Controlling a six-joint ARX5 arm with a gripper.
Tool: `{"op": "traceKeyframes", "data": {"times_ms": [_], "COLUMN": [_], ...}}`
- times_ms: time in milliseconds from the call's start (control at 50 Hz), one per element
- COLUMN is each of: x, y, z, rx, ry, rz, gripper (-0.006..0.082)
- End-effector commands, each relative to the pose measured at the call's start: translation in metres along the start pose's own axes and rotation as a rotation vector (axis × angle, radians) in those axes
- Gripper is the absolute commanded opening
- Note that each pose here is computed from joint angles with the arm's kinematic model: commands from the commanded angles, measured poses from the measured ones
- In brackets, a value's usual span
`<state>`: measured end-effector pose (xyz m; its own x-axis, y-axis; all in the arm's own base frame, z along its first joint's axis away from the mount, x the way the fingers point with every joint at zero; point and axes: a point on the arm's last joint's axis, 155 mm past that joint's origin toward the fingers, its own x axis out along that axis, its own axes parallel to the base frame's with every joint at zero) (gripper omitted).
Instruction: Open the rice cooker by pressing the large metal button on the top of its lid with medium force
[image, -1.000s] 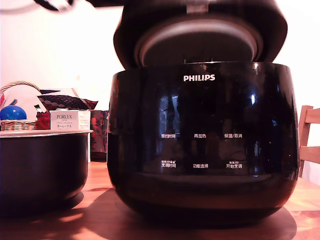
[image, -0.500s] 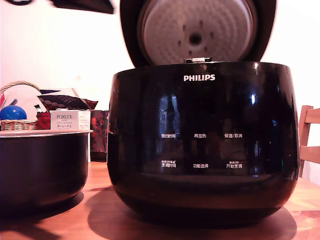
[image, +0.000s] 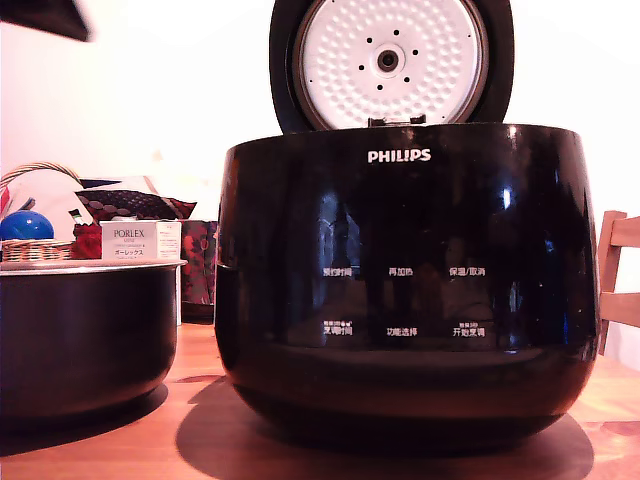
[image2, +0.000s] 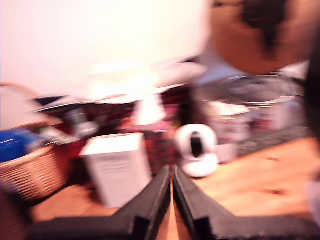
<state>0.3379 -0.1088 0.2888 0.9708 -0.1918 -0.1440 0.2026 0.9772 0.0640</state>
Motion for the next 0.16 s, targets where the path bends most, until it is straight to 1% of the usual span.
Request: {"op": "traceKeyframes", "data": {"times_ms": [0, 140], "x": [-0.0014, -0.0032], "y": [0.005, 0.0122], "z": [-0.008, -0.0055], "rx": [0.002, -0.011], "ry": [0.009, 0.001], "rz": [0.005, 0.014], "gripper": [-0.0024, -0.0024]}}
